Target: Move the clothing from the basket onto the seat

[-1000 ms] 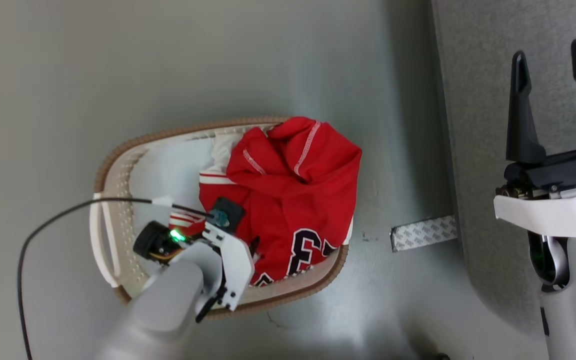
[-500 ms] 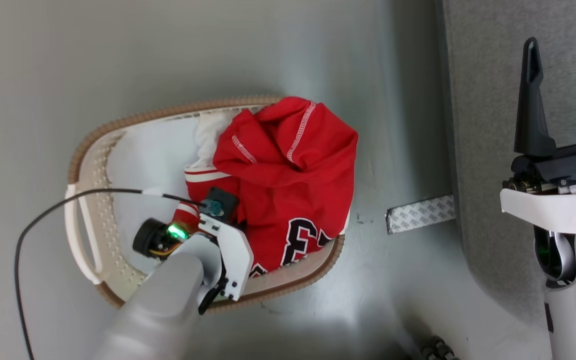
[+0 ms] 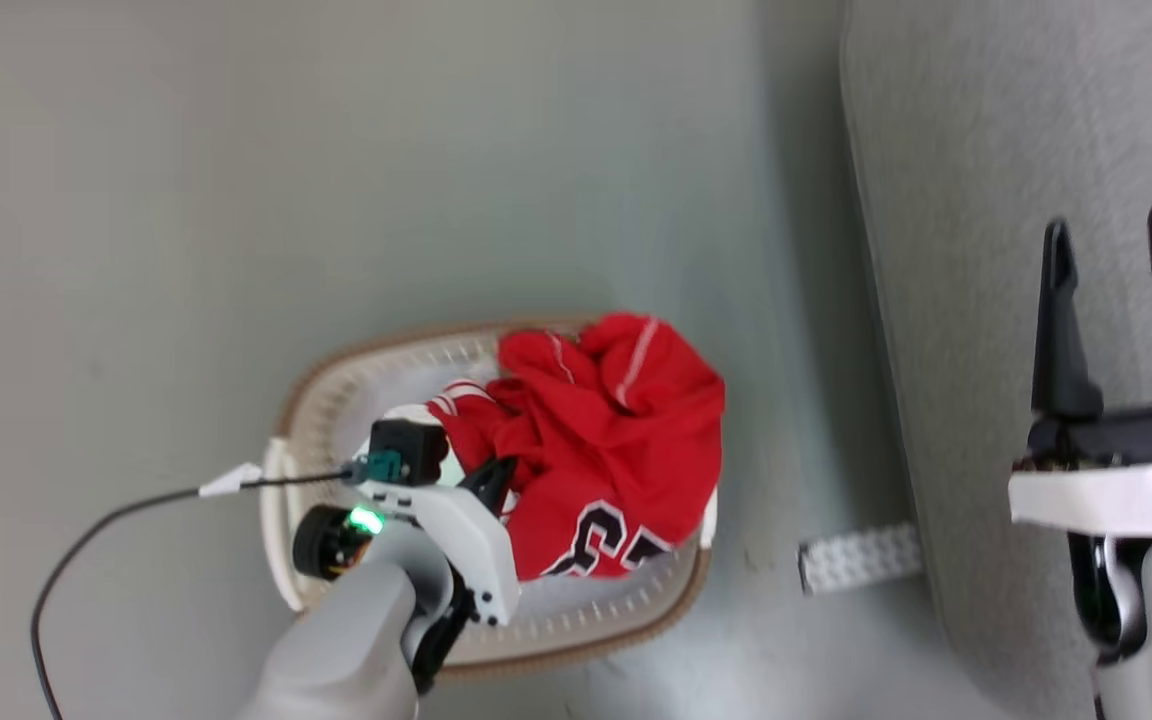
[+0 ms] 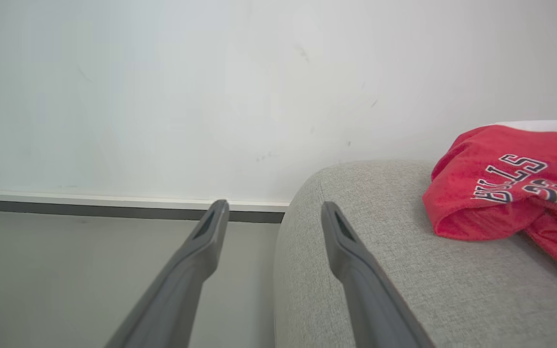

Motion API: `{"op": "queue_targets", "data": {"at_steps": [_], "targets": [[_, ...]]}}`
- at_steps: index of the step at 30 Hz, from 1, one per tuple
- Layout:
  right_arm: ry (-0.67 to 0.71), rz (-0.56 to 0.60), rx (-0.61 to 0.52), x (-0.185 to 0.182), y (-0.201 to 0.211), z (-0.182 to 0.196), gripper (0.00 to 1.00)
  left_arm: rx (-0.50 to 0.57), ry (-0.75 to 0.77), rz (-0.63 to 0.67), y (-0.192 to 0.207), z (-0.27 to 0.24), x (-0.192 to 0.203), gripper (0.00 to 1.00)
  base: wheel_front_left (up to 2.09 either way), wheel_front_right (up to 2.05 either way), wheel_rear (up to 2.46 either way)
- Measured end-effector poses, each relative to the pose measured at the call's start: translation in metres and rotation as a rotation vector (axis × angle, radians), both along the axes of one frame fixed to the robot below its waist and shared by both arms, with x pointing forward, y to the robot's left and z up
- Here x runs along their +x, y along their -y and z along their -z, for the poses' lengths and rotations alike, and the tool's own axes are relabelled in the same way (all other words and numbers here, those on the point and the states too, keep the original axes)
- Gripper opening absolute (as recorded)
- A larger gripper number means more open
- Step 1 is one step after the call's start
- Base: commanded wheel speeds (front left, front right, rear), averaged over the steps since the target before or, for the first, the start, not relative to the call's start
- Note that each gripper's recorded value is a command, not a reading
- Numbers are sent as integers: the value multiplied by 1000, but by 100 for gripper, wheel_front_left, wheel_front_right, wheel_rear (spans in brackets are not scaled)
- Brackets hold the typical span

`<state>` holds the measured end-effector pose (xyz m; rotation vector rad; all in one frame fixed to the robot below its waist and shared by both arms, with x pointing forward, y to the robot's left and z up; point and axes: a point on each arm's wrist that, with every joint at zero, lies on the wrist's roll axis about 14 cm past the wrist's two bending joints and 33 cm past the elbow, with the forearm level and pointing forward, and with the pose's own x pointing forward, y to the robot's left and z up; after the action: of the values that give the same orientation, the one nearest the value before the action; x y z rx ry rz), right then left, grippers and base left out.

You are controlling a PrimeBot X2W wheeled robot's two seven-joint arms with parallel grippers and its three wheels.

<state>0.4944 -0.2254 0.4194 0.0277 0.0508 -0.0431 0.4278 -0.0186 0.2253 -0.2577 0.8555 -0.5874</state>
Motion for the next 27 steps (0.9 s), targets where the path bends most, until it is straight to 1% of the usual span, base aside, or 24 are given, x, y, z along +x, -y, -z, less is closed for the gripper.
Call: {"op": "queue_targets", "data": {"at_steps": [6,7,8,9,10,17,22,27], "targets": [[44,2,26,-27,-5,-33,100,-28,159,-68,-13,-66,9,0,0,0,0],[44,2,26,-27,-5,-33,100,-28,159,-68,-13,-66,9,0,0,0,0],[54,1,30,-31,-6,-39,100,-33,194,-78,-15,-79,11,0,0,0,0],[69,-1,37,-41,-7,-49,100,-45,263,-103,-19,-106,17,0,0,0,0],[69,-1,37,-41,-7,-49,100,-45,263,-103,-19,-106,17,0,0,0,0],[135,-26,55,-71,-17,-82,100,-71,532,-179,-40,-212,33,0,0,0,0],[168,-42,70,-91,-23,-97,100,-96,707,-213,-53,-290,30,0,0,0,0],[181,-57,78,-111,-28,-102,100,-104,818,-233,-62,-345,15,0,0,0,0]]}}
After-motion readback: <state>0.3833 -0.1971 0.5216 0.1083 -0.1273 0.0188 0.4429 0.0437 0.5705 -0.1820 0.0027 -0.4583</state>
